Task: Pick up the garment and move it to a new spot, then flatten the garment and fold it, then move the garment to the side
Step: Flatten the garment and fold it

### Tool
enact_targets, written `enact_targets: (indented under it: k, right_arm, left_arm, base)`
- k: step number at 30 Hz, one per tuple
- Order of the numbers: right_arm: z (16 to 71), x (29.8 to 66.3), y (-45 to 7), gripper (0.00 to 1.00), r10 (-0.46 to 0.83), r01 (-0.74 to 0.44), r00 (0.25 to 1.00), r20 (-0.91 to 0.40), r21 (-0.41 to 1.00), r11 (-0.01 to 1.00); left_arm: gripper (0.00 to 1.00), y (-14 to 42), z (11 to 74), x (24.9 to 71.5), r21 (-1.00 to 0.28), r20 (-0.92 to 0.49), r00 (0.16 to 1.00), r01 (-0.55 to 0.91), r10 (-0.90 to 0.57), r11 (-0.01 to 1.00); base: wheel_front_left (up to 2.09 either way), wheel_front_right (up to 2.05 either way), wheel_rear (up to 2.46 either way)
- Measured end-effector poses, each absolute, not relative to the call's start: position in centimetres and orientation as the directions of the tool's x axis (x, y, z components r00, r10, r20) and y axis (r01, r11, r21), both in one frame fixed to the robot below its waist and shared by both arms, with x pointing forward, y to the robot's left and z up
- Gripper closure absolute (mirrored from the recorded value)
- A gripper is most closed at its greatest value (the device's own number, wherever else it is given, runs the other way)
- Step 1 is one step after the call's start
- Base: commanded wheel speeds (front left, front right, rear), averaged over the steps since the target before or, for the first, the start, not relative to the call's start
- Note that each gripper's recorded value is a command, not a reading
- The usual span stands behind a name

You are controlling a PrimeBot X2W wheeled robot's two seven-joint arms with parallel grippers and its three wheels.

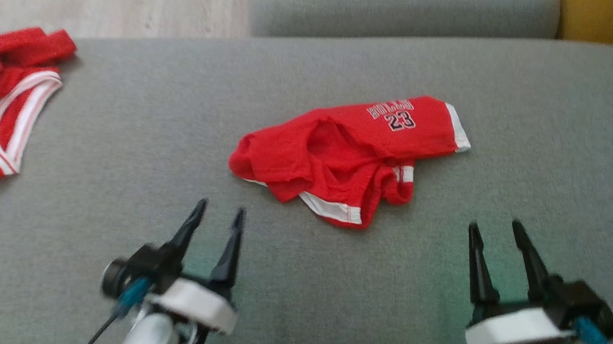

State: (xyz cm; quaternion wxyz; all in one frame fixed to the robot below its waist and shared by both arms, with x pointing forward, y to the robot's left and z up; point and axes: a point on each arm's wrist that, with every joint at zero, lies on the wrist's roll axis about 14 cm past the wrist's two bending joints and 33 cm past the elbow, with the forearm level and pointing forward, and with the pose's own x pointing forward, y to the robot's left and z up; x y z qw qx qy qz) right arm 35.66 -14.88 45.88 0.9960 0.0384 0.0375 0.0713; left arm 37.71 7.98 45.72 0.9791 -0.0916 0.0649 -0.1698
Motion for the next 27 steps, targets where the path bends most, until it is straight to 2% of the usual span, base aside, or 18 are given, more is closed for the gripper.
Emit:
enact_targets:
  k: [6, 12, 20, 26, 27]
  right_arm:
    - [47.1, 38.1, -15.6, 0.00, 0.125, -0.122, 0.992, -0.029, 0.070, 0.990]
    - [46.1, 38.2, -17.4, 0.00, 0.071, -0.067, 0.996, -0.058, 0.061, 0.996]
    - [45.1, 37.9, -19.8, 0.00, -0.001, 0.005, 0.995, -0.095, 0.046, 0.999]
    - [45.1, 38.0, -20.4, 0.00, -0.017, 0.021, 0.995, -0.095, 0.041, 0.999]
    - [45.1, 38.0, -20.4, 0.00, -0.018, 0.022, 0.995, -0.095, 0.041, 0.999]
  left_arm:
    - [0.00, 3.6, 42.9, 39.3, -0.243, -0.189, 0.866, 0.415, -0.463, 0.876]
    - [0.00, 0.7, 39.6, 40.4, -0.293, -0.282, 0.796, 0.461, -0.536, 0.838]
    - [0.00, -2.6, 39.5, 43.4, -0.362, -0.262, 0.758, 0.496, -0.597, 0.789]
    - [0.00, -3.3, 40.3, 45.2, -0.393, -0.225, 0.774, 0.485, -0.593, 0.782]
    - [0.04, -3.2, 40.3, 45.4, -0.385, -0.225, 0.779, 0.480, -0.585, 0.788]
  base:
    - [0.00, 0.00, 0.00]
    - [0.00, 0.00, 0.00]
    - [0.00, 0.00, 0.00]
    - [0.00, 0.00, 0.00]
    - [0.00, 0.00, 0.00]
